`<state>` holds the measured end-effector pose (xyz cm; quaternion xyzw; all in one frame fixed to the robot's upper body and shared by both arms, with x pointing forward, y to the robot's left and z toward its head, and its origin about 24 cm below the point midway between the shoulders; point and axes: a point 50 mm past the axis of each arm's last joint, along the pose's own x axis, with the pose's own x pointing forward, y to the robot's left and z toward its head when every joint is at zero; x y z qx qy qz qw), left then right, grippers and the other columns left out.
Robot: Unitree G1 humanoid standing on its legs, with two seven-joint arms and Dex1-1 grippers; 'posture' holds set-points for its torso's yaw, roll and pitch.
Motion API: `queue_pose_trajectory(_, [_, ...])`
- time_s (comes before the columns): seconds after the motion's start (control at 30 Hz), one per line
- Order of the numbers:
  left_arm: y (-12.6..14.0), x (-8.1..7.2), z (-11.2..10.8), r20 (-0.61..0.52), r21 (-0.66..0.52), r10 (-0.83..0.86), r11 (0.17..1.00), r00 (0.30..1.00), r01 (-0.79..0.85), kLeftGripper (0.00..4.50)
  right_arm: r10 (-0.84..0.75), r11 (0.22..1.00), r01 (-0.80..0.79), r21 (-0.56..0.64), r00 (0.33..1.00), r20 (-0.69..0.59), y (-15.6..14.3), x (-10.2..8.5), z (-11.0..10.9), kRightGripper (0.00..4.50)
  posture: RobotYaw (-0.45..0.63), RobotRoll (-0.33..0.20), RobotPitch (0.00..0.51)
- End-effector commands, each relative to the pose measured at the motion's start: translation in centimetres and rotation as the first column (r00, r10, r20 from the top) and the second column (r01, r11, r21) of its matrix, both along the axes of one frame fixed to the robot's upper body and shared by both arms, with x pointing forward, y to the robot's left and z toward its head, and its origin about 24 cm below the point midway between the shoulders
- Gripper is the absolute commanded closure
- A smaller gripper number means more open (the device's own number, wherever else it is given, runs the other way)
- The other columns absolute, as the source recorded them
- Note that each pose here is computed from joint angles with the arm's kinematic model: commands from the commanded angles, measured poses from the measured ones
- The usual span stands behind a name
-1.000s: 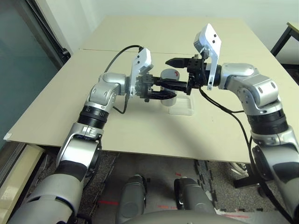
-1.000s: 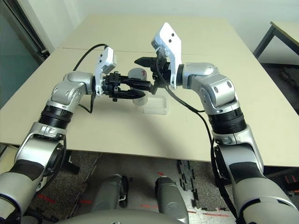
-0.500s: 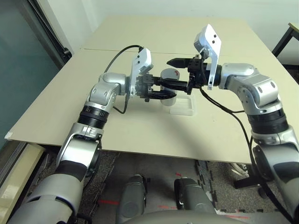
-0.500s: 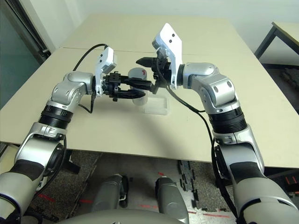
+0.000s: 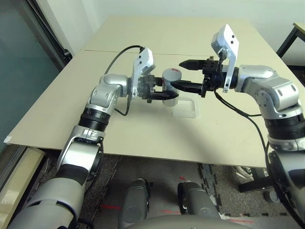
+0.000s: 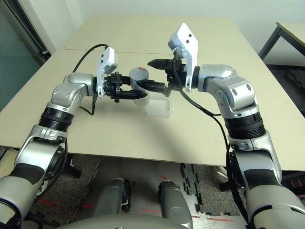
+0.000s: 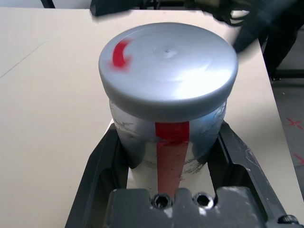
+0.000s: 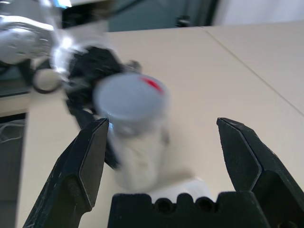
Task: Pour the medicine from the bottle into the box.
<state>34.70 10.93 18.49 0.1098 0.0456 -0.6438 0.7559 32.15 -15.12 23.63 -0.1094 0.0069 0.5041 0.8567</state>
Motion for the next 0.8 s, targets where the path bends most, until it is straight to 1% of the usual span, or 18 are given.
queue_pose_trajectory(0.03, [-0.1,-0.3,-0.4,-0.009,0.007,-0.019,1.0,1.0,0.019,2.04,-0.049,0.999,0.049,0.007,0.999,-0.006,-1.1,0.2,0.1,0.0,0.01,0.0,0.086])
queue_pose_trajectory(0.23, [0.1,-0.2,-0.5,-0.011,0.007,-0.01,1.0,1.0,0.01,2.04,-0.073,0.997,0.073,0.0,0.997,-0.012,-2.0,0.2,0.0,0.0,0.01,0.0,0.087])
queue_pose_trajectory(0.4, [0.2,-0.1,-0.5,-0.012,0.005,-0.002,1.0,1.0,0.002,2.04,-0.021,1.0,0.02,-0.014,0.998,-0.054,-1.9,-0.7,-0.4,0.0,0.01,0.0,0.087])
queue_pose_trajectory(0.6, [0.3,0.1,-0.6,-0.011,0.006,0.003,1.0,1.0,-0.003,2.04,0.109,0.993,-0.104,0.054,0.989,-0.105,0.1,-2.3,0.0,0.0,0.0,0.0,0.086])
queue_pose_trajectory(0.8, [0.0,0.2,-0.5,-0.007,0.006,-0.004,1.0,1.0,0.004,2.04,0.152,0.986,-0.145,0.08,0.984,-0.094,1.9,-2.2,0.3,0.0,0.0,0.0,0.084])
